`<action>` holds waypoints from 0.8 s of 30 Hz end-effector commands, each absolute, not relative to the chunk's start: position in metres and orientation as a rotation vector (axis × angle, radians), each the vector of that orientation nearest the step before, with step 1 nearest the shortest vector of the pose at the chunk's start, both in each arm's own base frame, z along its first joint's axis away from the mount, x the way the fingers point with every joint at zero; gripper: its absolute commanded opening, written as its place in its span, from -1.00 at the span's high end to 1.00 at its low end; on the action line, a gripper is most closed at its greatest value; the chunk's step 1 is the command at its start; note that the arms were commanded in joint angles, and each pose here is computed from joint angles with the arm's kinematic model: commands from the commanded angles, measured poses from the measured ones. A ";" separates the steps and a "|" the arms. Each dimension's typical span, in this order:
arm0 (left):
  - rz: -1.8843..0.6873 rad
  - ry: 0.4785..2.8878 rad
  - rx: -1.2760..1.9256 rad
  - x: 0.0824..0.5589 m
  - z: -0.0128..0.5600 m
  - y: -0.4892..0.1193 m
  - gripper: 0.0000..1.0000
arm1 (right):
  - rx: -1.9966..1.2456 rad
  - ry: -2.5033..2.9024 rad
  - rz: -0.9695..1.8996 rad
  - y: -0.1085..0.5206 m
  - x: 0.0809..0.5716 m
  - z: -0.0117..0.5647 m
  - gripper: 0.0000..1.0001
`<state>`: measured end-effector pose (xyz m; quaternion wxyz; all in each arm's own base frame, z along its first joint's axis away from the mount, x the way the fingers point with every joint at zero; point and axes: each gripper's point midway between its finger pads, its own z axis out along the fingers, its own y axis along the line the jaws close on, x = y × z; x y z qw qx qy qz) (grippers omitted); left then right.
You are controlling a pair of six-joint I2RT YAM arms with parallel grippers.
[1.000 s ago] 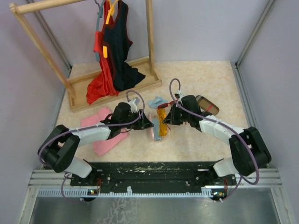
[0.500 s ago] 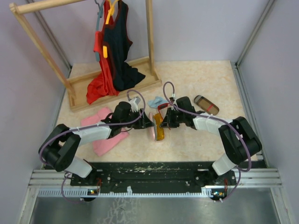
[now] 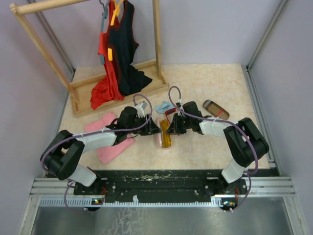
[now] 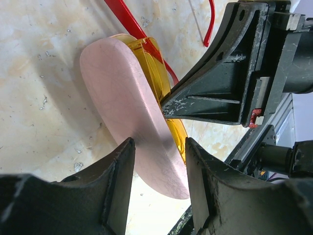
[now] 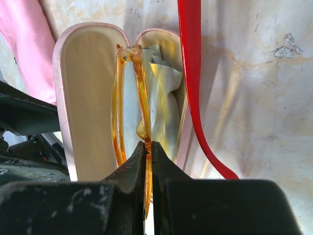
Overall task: Organize the sunglasses
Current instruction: Place the sunglasses in the sunglasses case.
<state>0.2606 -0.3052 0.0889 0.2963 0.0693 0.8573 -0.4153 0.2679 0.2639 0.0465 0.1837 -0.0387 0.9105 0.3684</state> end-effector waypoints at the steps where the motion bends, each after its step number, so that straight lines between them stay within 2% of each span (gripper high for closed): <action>1: -1.124 2.244 0.222 0.263 0.099 -0.312 -0.02 | -0.168 2.478 1.106 0.283 0.283 0.065 1.00; 15: -1.130 2.241 0.228 0.262 0.100 -0.312 -0.01 | -0.160 2.531 1.096 0.288 0.282 0.047 1.00; 24: -1.131 2.235 0.230 0.261 0.102 -0.312 -0.01 | -0.185 2.498 0.984 0.277 0.291 0.069 0.68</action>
